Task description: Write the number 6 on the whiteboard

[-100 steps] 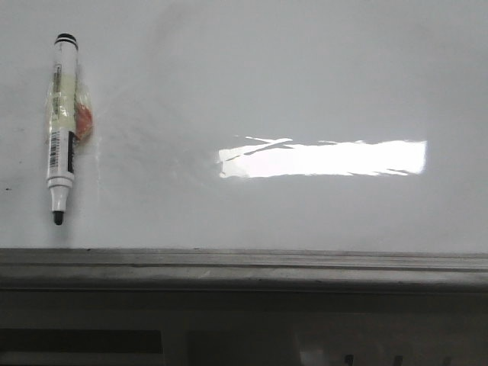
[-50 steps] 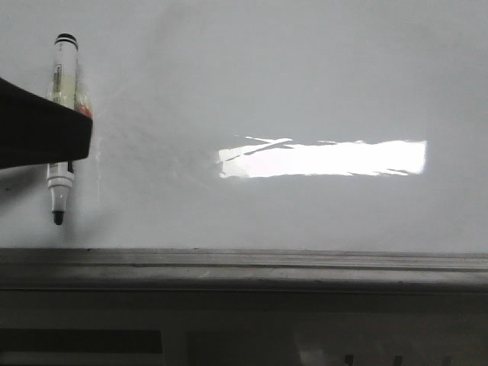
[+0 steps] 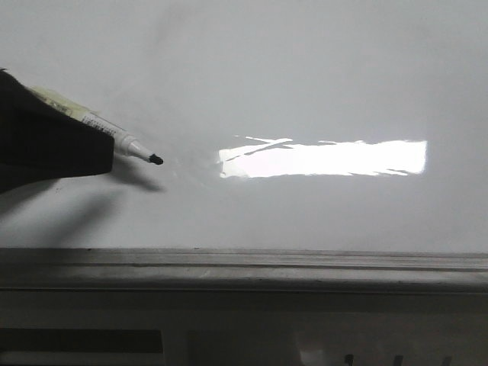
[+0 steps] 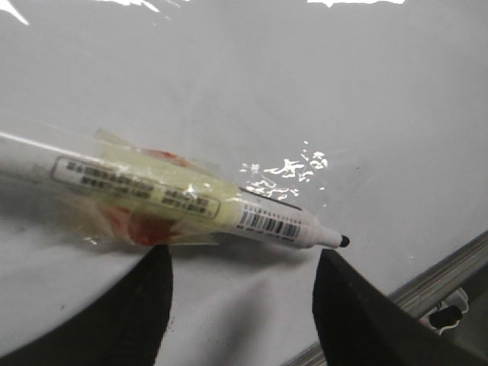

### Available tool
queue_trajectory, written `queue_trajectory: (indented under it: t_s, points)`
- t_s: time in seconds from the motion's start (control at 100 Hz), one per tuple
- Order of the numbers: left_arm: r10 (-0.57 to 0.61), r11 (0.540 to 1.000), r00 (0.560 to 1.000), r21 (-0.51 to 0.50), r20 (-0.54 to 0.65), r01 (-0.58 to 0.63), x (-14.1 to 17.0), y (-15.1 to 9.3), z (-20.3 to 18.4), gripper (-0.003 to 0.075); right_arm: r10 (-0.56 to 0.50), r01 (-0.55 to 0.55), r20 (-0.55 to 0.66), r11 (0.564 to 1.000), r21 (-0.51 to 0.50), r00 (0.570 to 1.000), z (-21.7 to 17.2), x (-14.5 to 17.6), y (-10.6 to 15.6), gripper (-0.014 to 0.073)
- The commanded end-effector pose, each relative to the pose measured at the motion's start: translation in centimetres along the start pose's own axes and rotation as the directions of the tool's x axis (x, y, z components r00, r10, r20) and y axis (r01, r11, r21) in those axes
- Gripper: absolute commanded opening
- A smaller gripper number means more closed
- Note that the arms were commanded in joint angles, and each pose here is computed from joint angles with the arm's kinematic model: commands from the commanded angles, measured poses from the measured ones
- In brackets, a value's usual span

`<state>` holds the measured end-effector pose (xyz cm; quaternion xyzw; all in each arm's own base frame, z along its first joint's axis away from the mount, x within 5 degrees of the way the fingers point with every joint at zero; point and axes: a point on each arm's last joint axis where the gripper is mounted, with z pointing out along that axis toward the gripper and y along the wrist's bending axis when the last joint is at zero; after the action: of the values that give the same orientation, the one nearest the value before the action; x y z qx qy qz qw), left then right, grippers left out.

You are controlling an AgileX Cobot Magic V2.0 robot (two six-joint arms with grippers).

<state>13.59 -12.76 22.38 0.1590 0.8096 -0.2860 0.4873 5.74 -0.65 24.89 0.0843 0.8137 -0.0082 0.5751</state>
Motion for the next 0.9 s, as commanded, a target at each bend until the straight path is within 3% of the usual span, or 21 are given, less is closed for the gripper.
queue_trajectory:
  t_s: [0.0,0.12,0.3,0.52,0.64,0.79,0.89]
  points:
    - [-0.061,0.998,0.994,0.030,0.095,0.058,-1.5,-0.6,0.0,0.0386,-0.006,0.007,0.098,1.000,-0.002,0.995,-0.3,-1.8,0.1,-0.0064]
    - [-0.096,0.994,0.989,0.061,0.112,0.089,-1.5,-1.2,-0.1,0.0424,-0.006,0.007,0.098,1.000,-0.002,0.995,-0.3,-1.8,0.1,-0.0064]
    - [-0.280,0.959,0.951,0.088,0.130,0.270,-1.7,-1.5,-0.1,0.0465,-0.006,0.007,0.099,1.000,-0.002,0.995,-0.3,-1.8,0.1,-0.0064]
    - [-0.284,0.958,0.954,0.075,0.098,0.277,-1.4,-1.5,-0.1,0.0447,-0.006,0.006,0.096,1.000,-0.001,0.995,-0.3,-1.8,0.1,-0.0064]
    - [-0.231,0.970,0.972,0.085,0.054,0.226,-1.2,-1.7,-1.0,0.0300,-0.004,0.004,0.084,1.000,-0.002,0.996,-0.3,-1.7,0.1,-0.0064]
    - [-0.091,0.987,0.988,0.144,0.124,0.072,-2.2,-2.2,-3.1,-0.0018,-0.004,0.004,0.077,1.000,-0.001,0.997,-0.3,-1.6,0.1,-0.0064]
    - [-0.031,0.985,0.987,0.171,0.161,0.003,-2.6,-2.3,-4.6,-0.0020,-0.004,0.004,0.077,1.000,-0.001,0.997,-0.3,-1.6,0.1,-0.0064]
